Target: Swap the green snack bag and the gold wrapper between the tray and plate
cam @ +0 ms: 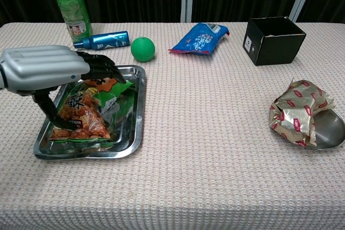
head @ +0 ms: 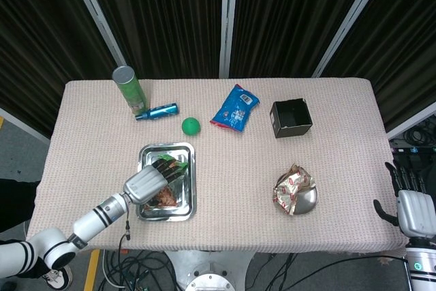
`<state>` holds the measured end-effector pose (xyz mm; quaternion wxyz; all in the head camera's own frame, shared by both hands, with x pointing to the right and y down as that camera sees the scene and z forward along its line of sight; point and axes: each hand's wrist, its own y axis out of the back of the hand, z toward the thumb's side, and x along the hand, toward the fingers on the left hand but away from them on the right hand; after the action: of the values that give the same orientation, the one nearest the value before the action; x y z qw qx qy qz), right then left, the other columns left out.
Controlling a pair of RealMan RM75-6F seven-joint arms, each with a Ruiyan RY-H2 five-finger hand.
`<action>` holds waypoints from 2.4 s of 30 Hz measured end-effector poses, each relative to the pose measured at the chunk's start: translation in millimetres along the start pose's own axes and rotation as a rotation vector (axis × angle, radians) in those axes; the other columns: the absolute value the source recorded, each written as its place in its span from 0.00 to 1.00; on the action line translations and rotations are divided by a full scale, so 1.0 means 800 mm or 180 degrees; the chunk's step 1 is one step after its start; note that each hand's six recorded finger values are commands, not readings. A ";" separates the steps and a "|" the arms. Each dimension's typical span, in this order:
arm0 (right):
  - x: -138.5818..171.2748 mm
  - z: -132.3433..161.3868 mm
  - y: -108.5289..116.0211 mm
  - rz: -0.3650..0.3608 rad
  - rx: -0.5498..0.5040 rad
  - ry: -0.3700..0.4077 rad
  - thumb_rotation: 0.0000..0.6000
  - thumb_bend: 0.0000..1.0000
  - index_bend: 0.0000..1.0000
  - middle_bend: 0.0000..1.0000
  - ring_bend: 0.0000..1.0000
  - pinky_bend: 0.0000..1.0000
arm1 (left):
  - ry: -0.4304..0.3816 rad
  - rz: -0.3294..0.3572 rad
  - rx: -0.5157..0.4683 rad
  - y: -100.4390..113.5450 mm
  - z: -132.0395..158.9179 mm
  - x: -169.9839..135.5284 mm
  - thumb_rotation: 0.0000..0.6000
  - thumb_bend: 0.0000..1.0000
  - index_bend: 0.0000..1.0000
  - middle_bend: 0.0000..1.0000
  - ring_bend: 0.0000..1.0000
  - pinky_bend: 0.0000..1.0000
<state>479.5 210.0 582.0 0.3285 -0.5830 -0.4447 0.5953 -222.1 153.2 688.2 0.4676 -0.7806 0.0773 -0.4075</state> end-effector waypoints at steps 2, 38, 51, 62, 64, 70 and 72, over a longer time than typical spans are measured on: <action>0.000 0.001 0.000 -0.0006 -0.0006 0.0008 1.00 0.24 0.00 0.00 0.00 0.00 | 0.0010 -0.0036 -0.0080 -0.003 -0.001 0.000 1.00 0.06 0.11 0.08 0.00 0.25; 0.000 0.000 -0.001 -0.0013 -0.0012 0.0012 1.00 0.25 0.00 0.00 0.00 0.00 | 0.0099 0.0107 -0.0380 -0.009 -0.003 0.018 1.00 0.37 0.53 0.46 0.46 0.75; 0.000 -0.002 -0.001 -0.0020 -0.0028 0.0010 1.00 0.25 0.00 0.00 0.00 0.00 | 0.0048 0.0355 -0.0398 0.007 -0.001 0.018 1.00 0.41 0.55 0.49 0.49 0.78; 0.003 -0.002 0.004 -0.0071 -0.0040 0.0022 1.00 0.25 0.00 0.00 0.00 0.00 | -0.0100 0.0748 -0.0378 0.067 0.004 0.051 1.00 0.41 0.55 0.49 0.49 0.78; 0.003 -0.003 0.003 -0.0074 -0.0053 0.0015 1.00 0.25 0.00 0.00 0.00 0.00 | -0.0175 0.0815 -0.0413 0.085 0.012 0.067 1.00 0.42 0.55 0.49 0.49 0.78; 0.006 -0.011 0.007 -0.0162 -0.0101 -0.0027 1.00 0.26 0.00 0.00 0.00 0.00 | -0.0358 0.0839 -0.0512 0.110 0.042 0.121 1.00 0.42 0.55 0.49 0.49 0.78; 0.007 -0.014 0.006 -0.0168 -0.0109 -0.0044 1.00 0.26 0.00 0.00 0.00 0.00 | -0.0384 0.0828 -0.0522 0.111 0.049 0.137 1.00 0.42 0.55 0.49 0.49 0.78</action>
<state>490.7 214.6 575.9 0.3311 -0.5725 -0.4723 0.5827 -99.4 75.1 670.4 0.4550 -0.8225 0.1825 -0.2883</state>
